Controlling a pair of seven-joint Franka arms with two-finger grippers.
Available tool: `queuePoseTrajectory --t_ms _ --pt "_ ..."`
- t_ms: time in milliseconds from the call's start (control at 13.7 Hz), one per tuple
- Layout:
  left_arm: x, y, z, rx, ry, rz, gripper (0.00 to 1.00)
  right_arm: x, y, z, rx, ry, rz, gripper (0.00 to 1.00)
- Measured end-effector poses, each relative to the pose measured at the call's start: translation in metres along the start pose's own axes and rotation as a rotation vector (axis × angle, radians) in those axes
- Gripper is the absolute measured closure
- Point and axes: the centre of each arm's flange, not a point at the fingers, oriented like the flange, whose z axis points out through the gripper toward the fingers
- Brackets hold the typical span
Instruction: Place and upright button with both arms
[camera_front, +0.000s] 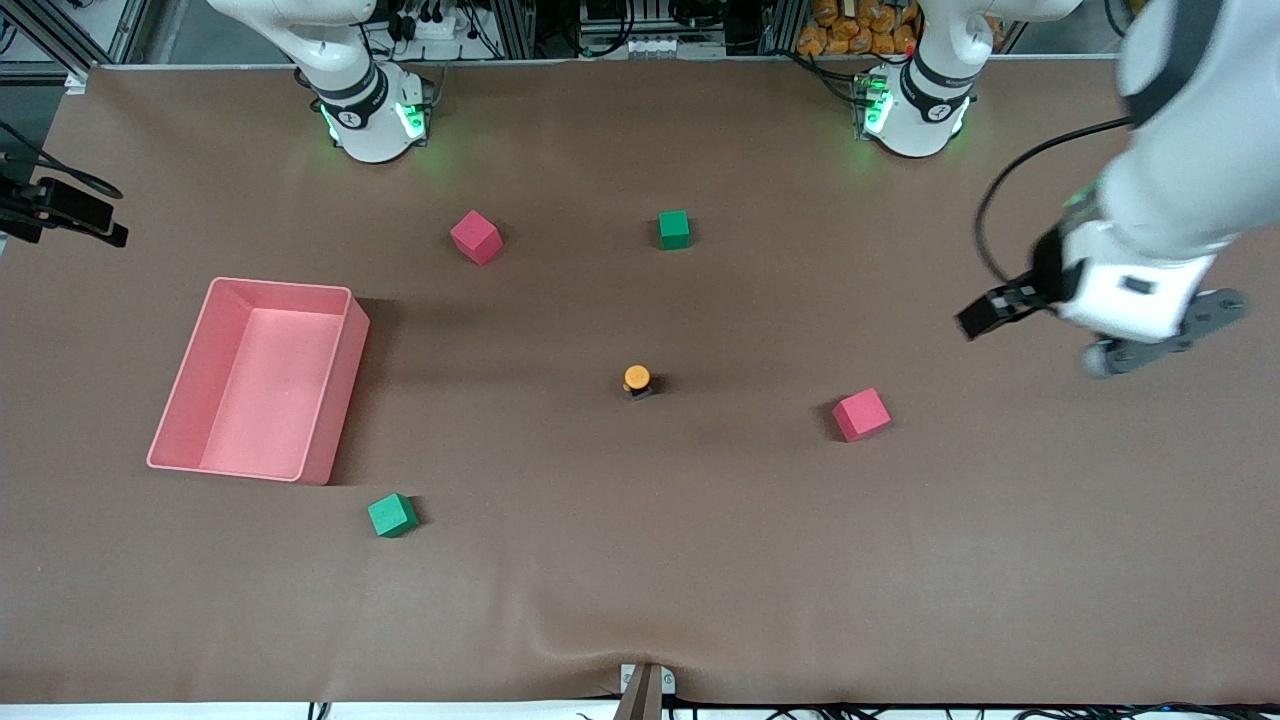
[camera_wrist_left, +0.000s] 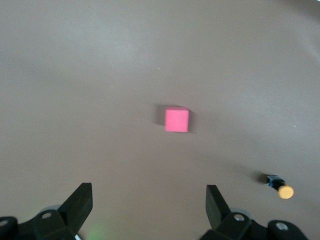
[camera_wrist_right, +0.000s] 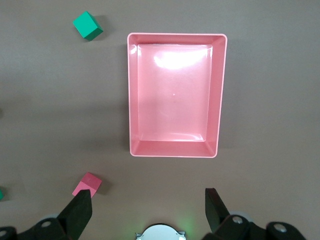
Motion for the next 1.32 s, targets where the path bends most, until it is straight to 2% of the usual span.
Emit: queuePoseTrajectory --t_ms 220,512,951,1317 --pt "-0.003 -0.047 -0.020 0.001 -0.011 0.111 0.00 0.000 0.000 0.000 0.000 0.000 0.000 0.00" --pt "-0.021 -0.080 -0.018 0.000 0.002 0.164 0.00 0.000 0.000 0.000 0.000 0.001 0.000 0.00" --pt "-0.025 -0.093 -0.016 -0.006 0.041 0.222 0.00 0.000 0.000 0.000 0.000 0.001 0.000 0.00" --pt "-0.019 -0.092 -0.023 -0.019 0.099 0.236 0.00 0.000 0.000 0.000 0.000 0.001 0.000 0.00"
